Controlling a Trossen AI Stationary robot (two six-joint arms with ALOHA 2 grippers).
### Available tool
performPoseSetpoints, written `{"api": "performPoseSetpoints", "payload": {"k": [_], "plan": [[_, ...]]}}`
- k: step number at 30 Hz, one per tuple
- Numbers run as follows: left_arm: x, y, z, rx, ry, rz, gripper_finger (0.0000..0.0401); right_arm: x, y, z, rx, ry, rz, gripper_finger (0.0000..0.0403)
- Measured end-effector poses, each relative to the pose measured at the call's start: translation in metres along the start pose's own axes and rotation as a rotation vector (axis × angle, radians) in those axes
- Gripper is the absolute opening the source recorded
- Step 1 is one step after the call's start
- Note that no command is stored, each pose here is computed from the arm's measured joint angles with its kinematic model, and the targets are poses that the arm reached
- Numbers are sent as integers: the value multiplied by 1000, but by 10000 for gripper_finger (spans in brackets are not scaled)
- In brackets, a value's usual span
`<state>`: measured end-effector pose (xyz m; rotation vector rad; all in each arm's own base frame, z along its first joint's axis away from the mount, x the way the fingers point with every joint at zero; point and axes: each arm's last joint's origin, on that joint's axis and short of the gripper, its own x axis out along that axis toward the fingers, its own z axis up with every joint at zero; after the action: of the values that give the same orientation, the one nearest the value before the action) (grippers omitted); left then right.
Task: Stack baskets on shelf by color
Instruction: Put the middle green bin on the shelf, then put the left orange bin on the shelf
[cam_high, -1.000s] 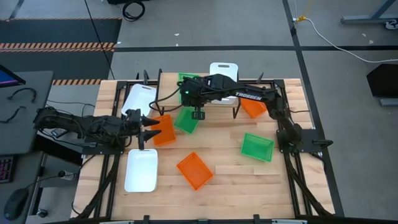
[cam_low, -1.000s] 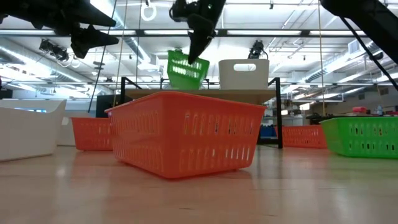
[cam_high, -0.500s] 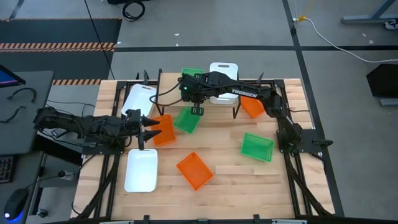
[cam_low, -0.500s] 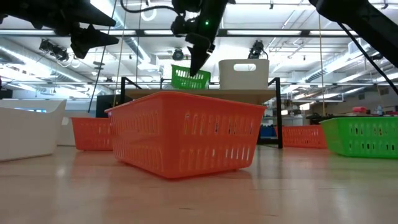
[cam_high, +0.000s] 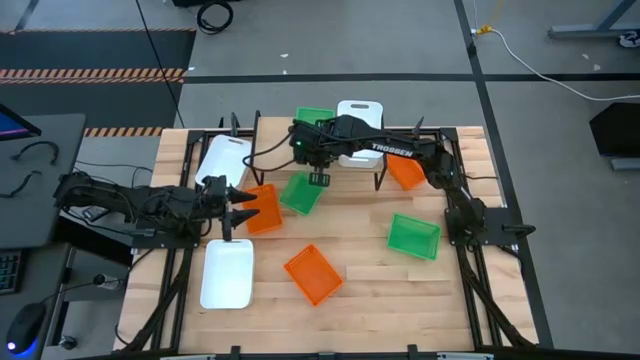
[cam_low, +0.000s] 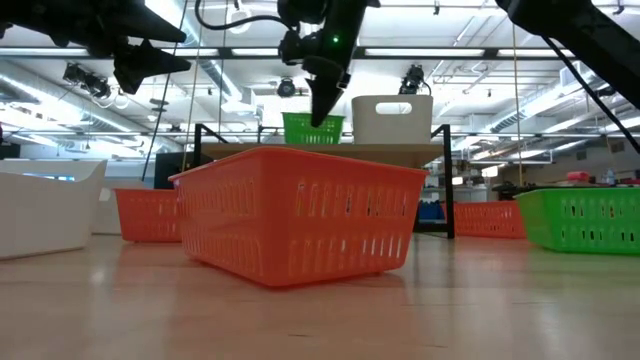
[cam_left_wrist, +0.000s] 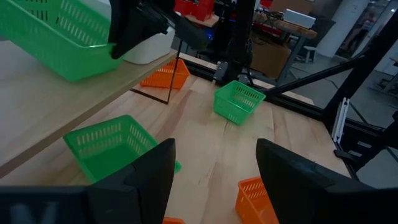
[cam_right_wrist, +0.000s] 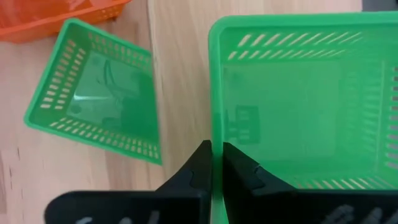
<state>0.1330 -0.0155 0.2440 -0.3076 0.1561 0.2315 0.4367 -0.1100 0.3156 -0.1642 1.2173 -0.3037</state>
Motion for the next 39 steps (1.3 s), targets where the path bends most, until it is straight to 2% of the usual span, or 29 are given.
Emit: {"api": "performPoseSetpoints", "payload": {"k": [9, 20, 26, 30, 33, 39], "plan": [[0, 0, 0, 0, 0, 0, 231, -1, 8, 0, -22, 15, -29, 37], [0, 0, 0, -1, 0, 0, 231, -4, 6, -1, -60, 35, -125, 121], [0, 0, 0, 19, 1, 0, 231, -44, 10, -2, -81, -64, -159, 157], [-1, -1, 3, 56, -1, -1, 231, -81, 20, -5, -64, -181, -102, 168], [-1, -3, 7, 69, 33, 11, 231, -105, 33, -11, -41, -235, 7, 171], [15, -8, 3, 93, 183, 70, 231, -132, 66, -29, 7, -172, 192, 169]]}}
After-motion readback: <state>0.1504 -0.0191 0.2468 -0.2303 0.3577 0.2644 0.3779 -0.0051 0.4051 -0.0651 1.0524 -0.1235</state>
